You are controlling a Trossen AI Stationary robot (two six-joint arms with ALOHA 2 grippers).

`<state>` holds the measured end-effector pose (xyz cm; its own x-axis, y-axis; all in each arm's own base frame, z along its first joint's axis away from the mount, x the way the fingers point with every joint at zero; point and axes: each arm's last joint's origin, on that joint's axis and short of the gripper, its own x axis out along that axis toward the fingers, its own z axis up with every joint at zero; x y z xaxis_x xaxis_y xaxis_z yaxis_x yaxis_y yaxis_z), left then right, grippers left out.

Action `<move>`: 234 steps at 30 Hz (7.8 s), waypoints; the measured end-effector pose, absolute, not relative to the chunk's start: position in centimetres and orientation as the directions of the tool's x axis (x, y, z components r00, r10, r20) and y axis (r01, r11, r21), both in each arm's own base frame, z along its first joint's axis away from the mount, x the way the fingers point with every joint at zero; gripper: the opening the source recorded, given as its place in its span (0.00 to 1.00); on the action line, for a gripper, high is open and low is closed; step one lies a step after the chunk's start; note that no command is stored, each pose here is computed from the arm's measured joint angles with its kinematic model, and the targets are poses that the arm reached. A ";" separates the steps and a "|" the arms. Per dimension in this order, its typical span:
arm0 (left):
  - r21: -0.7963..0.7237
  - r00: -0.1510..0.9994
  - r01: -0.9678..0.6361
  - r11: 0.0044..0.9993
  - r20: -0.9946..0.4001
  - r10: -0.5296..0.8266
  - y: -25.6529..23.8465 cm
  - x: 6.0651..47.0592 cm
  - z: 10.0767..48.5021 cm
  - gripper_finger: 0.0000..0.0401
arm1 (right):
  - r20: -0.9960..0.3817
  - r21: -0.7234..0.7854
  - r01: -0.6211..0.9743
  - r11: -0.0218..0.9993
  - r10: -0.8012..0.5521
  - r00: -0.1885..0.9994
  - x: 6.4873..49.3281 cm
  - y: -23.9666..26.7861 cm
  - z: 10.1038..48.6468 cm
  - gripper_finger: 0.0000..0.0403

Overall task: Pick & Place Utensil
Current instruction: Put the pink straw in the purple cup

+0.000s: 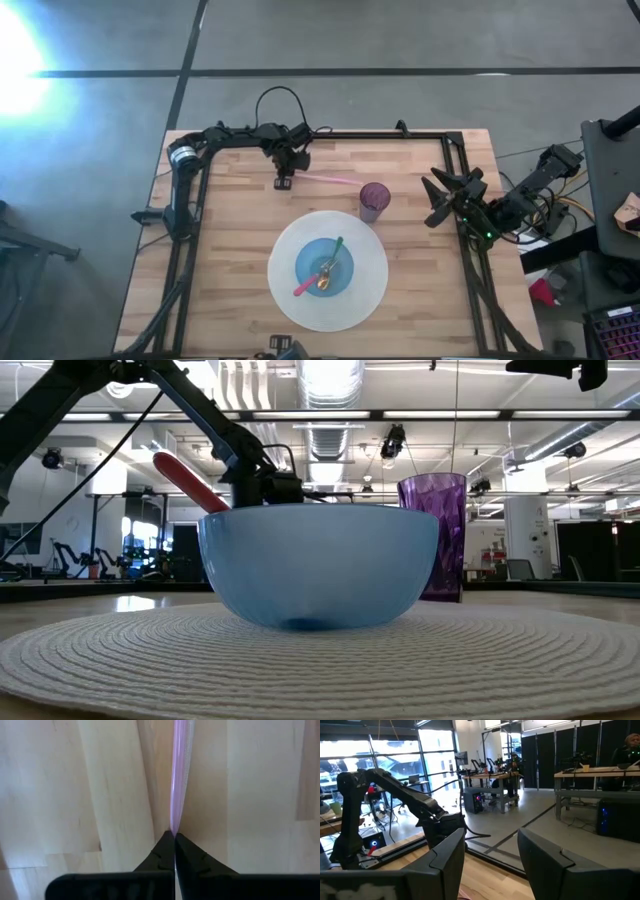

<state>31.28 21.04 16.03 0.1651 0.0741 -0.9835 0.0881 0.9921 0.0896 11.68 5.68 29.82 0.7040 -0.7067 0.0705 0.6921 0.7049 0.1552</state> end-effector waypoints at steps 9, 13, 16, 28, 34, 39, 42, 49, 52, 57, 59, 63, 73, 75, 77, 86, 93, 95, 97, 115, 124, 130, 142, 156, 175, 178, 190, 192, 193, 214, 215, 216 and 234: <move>0.075 0.145 0.090 0.993 -0.988 0.061 20.9 31.1 16.4 0.00 | 0.070 0.149 0.693 0.705 -0.707 0.704 11.7 5.7 29.8 0.44; 0.088 0.155 0.091 0.992 -0.985 0.073 20.8 30.9 17.2 0.00 | 0.070 0.144 0.694 0.705 -0.707 0.704 11.7 5.7 29.8 0.44; 0.101 0.168 0.089 0.991 -0.982 0.085 20.7 30.7 17.8 0.00 | 0.070 0.130 0.696 0.706 -0.707 0.704 11.7 5.7 29.8 0.44; 0.150 0.225 0.065 0.987 -0.965 0.132 20.5 29.5 21.3 0.00 | 0.070 0.129 0.697 0.705 -0.708 0.703 11.7 5.7 29.8 0.44; 0.202 0.290 0.038 0.979 -0.939 0.182 20.0 28.5 24.2 0.00 | 0.070 0.130 0.697 0.706 -0.707 0.703 11.7 5.7 29.8 0.44; 0.251 0.359 0.001 0.968 -0.904 0.234 19.3 27.3 27.1 0.00 | 0.070 0.131 0.697 0.705 -0.707 0.703 11.7 5.7 29.8 0.44; 0.276 0.399 -0.022 0.961 -0.879 0.262 18.6 26.4 28.8 0.00 | 0.070 0.131 0.696 0.706 -0.707 0.703 11.7 5.7 29.8 0.44; 0.309 0.515 -0.074 0.948 -0.802 0.301 17.5 25.0 32.0 0.00 | 0.070 0.129 0.696 0.706 -0.707 0.704 11.7 5.7 29.8 0.44; 0.286 0.588 -0.069 0.956 -0.762 0.270 17.1 24.9 32.8 0.00 | 0.071 0.122 0.696 0.708 -0.706 0.705 11.7 5.7 29.8 0.44; 0.213 0.704 -0.006 0.977 -0.693 0.156 16.6 25.0 32.4 0.00 | 0.072 0.100 0.698 0.709 -0.705 0.705 11.7 5.7 29.8 0.44; 0.196 0.718 0.000 0.981 -0.682 0.137 16.5 25.1 31.8 0.00 | 0.072 0.095 0.698 0.710 -0.704 0.706 11.7 5.7 29.8 0.44; 0.188 0.733 -0.011 0.982 -0.666 0.135 16.4 25.3 30.5 0.00 | 0.083 0.064 0.688 0.723 -0.691 0.718 11.8 5.8 29.8 0.44; 0.150 0.830 0.048 0.987 -0.556 0.044 15.2 26.8 29.1 0.00 | 0.114 -0.059 0.586 0.808 -0.578 0.808 12.5 6.4 28.8 0.44; 0.162 0.847 0.057 0.985 -0.530 0.038 14.8 27.2 29.2 0.00 | 0.116 -0.058 0.573 0.818 -0.564 0.817 12.5 6.5 28.8 0.44; 0.170 0.861 0.078 0.982 -0.509 0.020 14.4 27.5 29.3 0.00 | 0.118 -0.061 0.564 0.823 -0.555 0.823 12.6 6.5 28.6 0.44; 0.226 0.916 0.143 0.964 -0.399 -0.042 11.9 29.3 29.5 0.00 | 0.155 -0.070 0.503 0.861 -0.489 0.859 13.4 5.8 27.5 0.44; 0.214 0.934 0.146 0.966 -0.352 -0.063 10.9 29.7 28.8 0.00 | 0.205 -0.093 0.405 0.910 -0.381 0.902 14.2 4.9 27.1 0.44; 0.200 0.934 0.147 0.969 -0.352 -0.069 10.7 29.7 28.4 0.00 | 0.220 -0.104 0.387 0.916 -0.358 0.907 14.5 4.6 27.1 0.44; 0.189 0.934 0.151 0.970 -0.349 -0.077 10.4 29.8 28.3 0.00 | 0.231 -0.123 0.374 0.919 -0.340 0.911 14.8 4.3 27.3 0.44; 0.168 0.947 0.169 0.971 -0.301 -0.113 9.0 30.1 27.2 0.00 | 0.239 -0.262 0.298 0.918 -0.238 0.942 19.1 2.7 29.1 0.44; 0.171 0.947 0.173 0.970 -0.301 -0.116 8.9 30.1 27.2 0.00 | 0.229 -0.329 0.327 0.886 -0.261 0.938 21.3 2.5 30.4 0.44; 0.175 0.946 0.175 0.969 -0.302 -0.116 8.9 30.1 27.2 0.00 | 0.234 -0.338 0.345 0.876 -0.276 0.932 22.2 2.3 31.1 0.44; 0.182 0.944 0.179 0.967 -0.307 -0.117 8.9 30.1 27.0 0.00 | 0.254 -0.280 0.319 0.905 -0.251 0.934 23.8 1.0 32.3 0.36; 0.185 0.945 0.175 0.967 -0.308 -0.112 8.9 30.1 27.0 0.00 | 0.259 -0.269 0.299 0.916 -0.230 0.938 24.4 1.2 32.8 0.20; 0.183 0.944 0.170 0.968 -0.311 -0.107 8.9 30.1 26.9 0.00 | 0.244 -0.279 0.293 0.915 -0.227 0.943 24.4 1.2 32.7 0.02; 0.187 0.944 0.171 0.967 -0.312 -0.106 8.9 30.1 26.9 0.01 | 0.240 -0.281 0.293 0.914 -0.229 0.943 24.4 1.2 32.6 0.02; 0.226 0.939 0.113 0.968 -0.342 -0.029 9.1 30.0 26.7 0.27 | 0.218 -0.292 0.288 0.912 -0.230 0.948 23.9 1.1 32.7 0.02; 0.231 0.939 0.096 0.968 -0.344 -0.011 9.2 30.0 26.7 0.33 | 0.214 -0.288 0.288 0.913 -0.232 0.949 23.6 1.1 32.9 0.02; 0.232 0.939 0.093 0.968 -0.345 -0.007 9.2 30.0 26.7 0.35 | 0.218 -0.285 0.289 0.914 -0.232 0.948 23.4 1.1 33.0 0.02; 0.241 0.938 0.046 0.970 -0.344 0.041 9.3 30.0 27.0 0.46 | 0.259 -0.237 0.307 0.922 -0.244 0.934 14.5 0.1 36.5 0.02; 0.240 0.938 0.046 0.970 -0.345 0.041 9.3 30.0 27.0 0.46 | 0.264 -0.233 0.307 0.923 -0.244 0.933 14.0 0.1 36.6 0.02; 0.240 0.938 0.046 0.970 -0.345 0.041 9.3 30.0 27.0 0.46 | 0.264 -0.227 0.306 0.924 -0.244 0.933 13.5 0.1 36.7 0.02; 0.241 0.938 0.047 0.969 -0.344 0.040 9.3 30.0 27.0 0.46 | 0.164 0.033 0.274 0.961 -0.275 0.947 9.8 -0.5 35.6 0.02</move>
